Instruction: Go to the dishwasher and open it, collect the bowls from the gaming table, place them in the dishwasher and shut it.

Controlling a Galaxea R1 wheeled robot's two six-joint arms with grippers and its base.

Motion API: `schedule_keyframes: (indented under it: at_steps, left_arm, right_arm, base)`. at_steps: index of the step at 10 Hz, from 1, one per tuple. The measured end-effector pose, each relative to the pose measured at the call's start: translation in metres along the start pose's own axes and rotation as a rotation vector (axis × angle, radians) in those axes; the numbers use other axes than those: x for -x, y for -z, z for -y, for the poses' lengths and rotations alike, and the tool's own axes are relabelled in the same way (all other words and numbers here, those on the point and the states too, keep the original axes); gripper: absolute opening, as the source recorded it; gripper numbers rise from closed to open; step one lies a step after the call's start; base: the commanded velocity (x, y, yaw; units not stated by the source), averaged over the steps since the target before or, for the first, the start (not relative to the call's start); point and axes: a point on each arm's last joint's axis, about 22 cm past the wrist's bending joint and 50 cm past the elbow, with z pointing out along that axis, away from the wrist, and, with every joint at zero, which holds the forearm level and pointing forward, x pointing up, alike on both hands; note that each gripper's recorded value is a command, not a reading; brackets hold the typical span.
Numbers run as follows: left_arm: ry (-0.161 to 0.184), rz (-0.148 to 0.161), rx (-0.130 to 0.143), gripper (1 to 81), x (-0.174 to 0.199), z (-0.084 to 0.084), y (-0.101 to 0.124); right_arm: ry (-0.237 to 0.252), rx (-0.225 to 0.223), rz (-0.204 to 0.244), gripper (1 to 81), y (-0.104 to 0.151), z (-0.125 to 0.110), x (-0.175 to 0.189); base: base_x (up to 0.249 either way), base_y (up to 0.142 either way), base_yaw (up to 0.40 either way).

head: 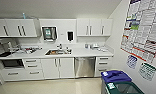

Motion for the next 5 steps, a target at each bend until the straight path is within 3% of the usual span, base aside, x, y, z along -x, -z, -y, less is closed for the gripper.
schedule_keyframes:
  at_steps: [5]
  left_arm:
    - [0.000, 0.001, -0.001, 81.1, 0.0011, 0.0003, 0.0002]
  right_arm:
    - [0.002, -0.002, -0.003, 81.1, -0.0007, 0.0012, -0.0024]
  base:
    - [0.126, 0.000, 0.000]
